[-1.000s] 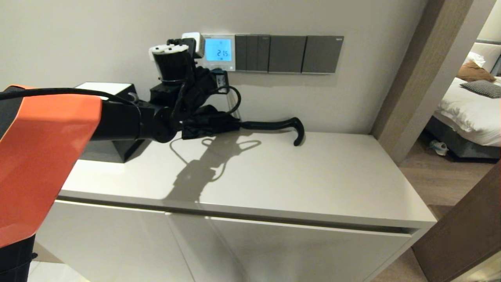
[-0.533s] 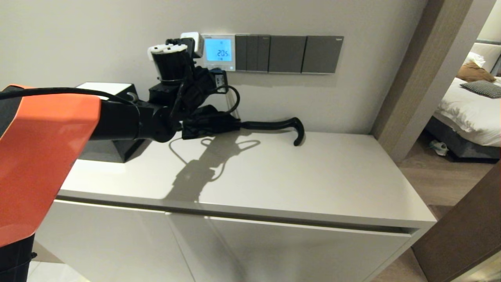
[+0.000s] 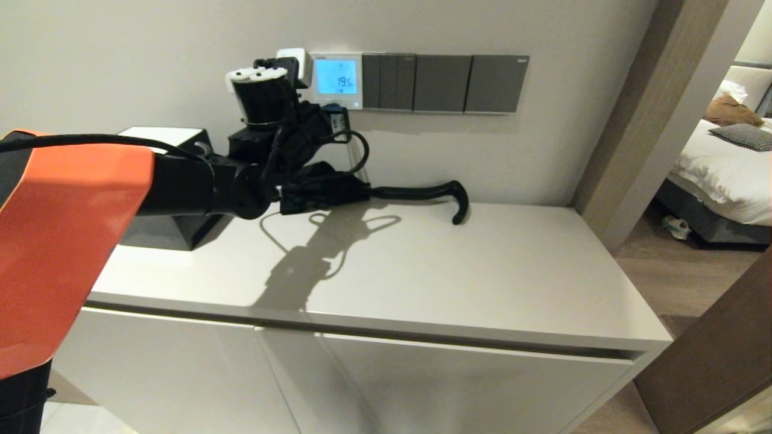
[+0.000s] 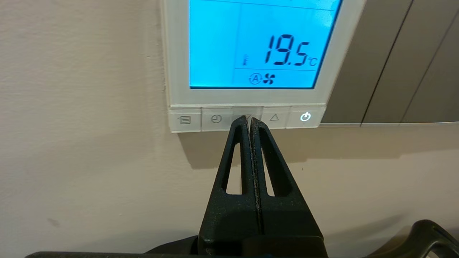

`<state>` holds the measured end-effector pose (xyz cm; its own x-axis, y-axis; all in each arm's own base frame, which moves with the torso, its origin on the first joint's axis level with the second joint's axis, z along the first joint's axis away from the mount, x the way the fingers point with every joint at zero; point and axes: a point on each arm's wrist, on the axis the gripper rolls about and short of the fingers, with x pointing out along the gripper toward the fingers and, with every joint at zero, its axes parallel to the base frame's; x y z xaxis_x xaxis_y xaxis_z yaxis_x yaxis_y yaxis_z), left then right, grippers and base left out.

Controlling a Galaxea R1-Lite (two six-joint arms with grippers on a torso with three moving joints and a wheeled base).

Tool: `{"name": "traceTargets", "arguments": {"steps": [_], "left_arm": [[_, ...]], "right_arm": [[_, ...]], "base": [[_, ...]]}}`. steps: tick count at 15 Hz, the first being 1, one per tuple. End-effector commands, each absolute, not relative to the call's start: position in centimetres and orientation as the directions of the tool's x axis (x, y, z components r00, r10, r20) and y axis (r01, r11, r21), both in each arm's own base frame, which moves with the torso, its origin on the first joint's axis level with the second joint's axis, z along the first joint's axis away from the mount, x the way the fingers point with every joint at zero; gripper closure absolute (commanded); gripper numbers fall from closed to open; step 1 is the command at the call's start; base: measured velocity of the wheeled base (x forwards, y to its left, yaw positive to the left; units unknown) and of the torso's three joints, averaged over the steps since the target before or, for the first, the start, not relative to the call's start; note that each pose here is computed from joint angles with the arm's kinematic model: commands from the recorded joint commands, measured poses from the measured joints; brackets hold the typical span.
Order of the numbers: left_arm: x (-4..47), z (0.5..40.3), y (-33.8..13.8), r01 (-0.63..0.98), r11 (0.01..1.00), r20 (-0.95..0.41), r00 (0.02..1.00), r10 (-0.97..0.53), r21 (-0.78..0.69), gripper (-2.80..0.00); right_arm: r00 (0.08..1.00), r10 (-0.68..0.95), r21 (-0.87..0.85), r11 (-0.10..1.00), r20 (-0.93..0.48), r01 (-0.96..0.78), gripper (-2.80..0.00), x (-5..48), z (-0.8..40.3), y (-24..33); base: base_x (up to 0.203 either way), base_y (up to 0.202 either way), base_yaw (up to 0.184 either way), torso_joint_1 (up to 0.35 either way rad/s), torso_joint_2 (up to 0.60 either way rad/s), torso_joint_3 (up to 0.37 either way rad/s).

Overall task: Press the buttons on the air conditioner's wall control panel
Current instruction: Press the temperature decrease button, then turn off the central air conditioner

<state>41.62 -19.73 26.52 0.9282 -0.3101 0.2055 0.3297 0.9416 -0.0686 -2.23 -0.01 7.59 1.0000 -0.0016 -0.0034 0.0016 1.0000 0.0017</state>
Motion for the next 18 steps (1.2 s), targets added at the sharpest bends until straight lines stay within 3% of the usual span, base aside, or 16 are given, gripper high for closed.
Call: {"name": "traceTargets", "arguments": {"steps": [1,12,18], "left_arm": [[40.2,27.9,-19.4,0.337,0.939,0.232,0.921,-0.313,-0.072,0.0],[27.9,35.2,-15.9,0.406,0.909,0.372,0.861,-0.347,-0.092,0.0],[18.0,34.4,-10.0,0.386,0.919,0.368,0.869,-0.331,-0.085,0.0]], "right_arm": [[1.0,-0.002,0.002,1.0,-0.006,0.002,0.0,-2.2,7.5,0.0],[1.0,-0.002,0.002,1.0,-0.008,0.002,0.0,-2.2,7.5,0.0],[1.0,-0.002,0.002,1.0,-0.006,0.002,0.0,-2.2,7.5,0.0]], "base": [[0.0,0.0,0.0,0.0,0.0,0.0],[0.0,0.0,0.0,0.0,0.0,0.0],[0.0,0.0,0.0,0.0,0.0,0.0]]}}
